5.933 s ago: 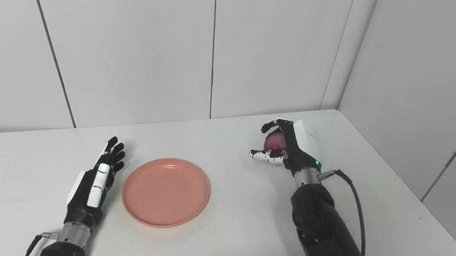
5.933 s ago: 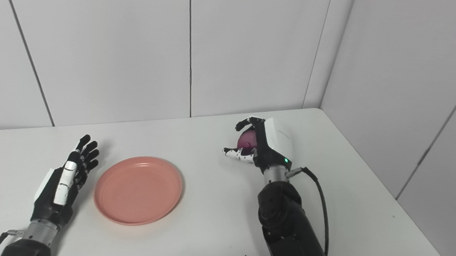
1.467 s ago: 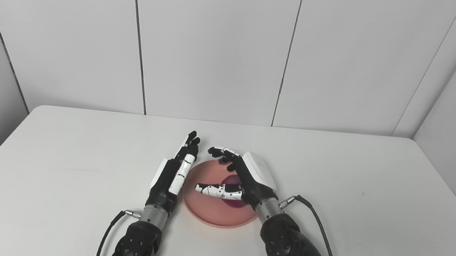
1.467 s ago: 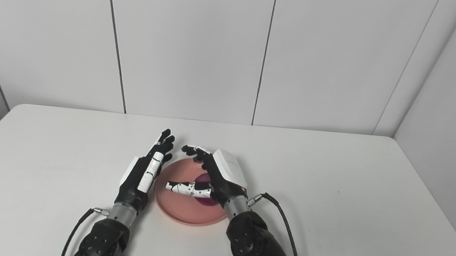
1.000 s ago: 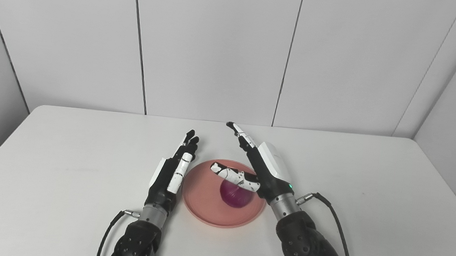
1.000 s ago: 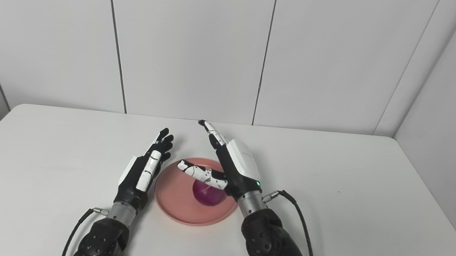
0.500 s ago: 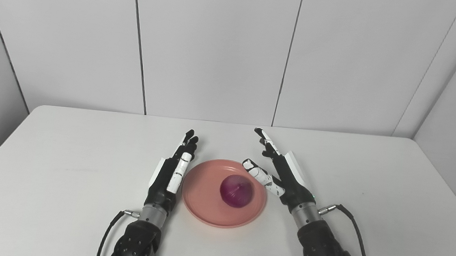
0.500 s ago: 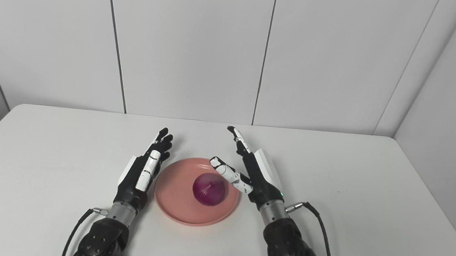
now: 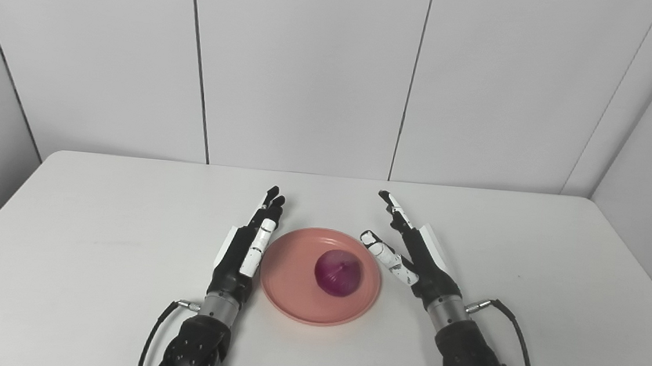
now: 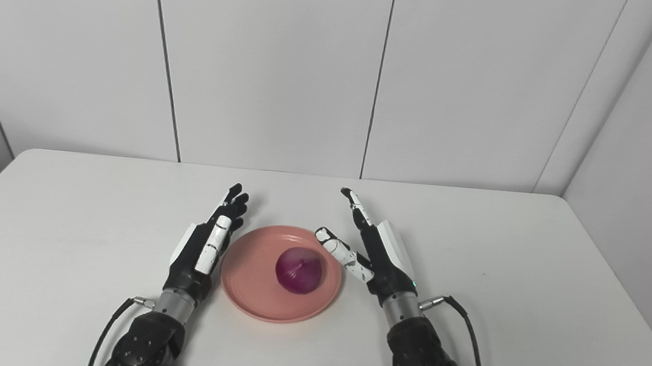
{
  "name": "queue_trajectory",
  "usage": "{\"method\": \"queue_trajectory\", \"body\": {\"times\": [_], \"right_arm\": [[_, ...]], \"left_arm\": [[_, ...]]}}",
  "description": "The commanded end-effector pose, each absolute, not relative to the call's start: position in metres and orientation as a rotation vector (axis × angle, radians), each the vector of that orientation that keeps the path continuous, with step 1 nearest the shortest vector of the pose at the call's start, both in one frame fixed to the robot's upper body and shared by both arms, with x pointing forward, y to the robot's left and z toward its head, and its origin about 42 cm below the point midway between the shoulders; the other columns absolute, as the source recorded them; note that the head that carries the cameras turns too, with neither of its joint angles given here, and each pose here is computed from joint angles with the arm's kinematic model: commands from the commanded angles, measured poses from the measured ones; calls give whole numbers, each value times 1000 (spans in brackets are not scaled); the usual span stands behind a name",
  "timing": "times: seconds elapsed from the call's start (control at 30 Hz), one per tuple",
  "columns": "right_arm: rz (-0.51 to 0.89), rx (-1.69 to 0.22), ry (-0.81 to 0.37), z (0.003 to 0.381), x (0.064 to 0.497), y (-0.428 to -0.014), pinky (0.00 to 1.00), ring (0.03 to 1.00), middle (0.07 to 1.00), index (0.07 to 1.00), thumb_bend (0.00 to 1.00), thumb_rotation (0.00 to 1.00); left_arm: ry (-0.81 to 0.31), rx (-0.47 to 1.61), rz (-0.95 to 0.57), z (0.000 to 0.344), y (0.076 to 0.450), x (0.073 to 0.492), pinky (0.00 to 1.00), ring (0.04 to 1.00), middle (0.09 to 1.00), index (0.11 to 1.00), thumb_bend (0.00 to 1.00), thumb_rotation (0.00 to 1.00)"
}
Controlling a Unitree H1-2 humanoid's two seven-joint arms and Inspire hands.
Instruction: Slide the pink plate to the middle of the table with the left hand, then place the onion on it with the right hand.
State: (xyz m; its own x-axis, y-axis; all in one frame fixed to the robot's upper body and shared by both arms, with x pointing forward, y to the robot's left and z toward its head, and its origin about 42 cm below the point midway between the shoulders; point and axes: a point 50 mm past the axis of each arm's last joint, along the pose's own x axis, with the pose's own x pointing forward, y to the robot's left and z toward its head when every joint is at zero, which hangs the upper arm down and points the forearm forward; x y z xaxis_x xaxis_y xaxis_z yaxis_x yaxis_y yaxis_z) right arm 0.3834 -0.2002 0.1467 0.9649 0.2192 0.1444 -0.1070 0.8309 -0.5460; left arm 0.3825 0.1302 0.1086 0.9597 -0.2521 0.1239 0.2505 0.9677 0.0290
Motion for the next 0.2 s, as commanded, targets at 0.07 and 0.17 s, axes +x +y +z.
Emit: {"method": "queue_trajectory", "body": {"times": [0.07, 0.17], "right_arm": [[111, -580, -231, 164, 393, -202, 920, 946, 958, 954, 683, 1000], [98, -591, -214, 162, 393, -204, 929, 944, 955, 955, 679, 1000]], "left_arm": [[-126, 37, -260, 106, 138, 384, 982, 982, 980, 980, 600, 1000], [-124, 39, -261, 106, 141, 383, 987, 985, 982, 982, 607, 1000]]}}
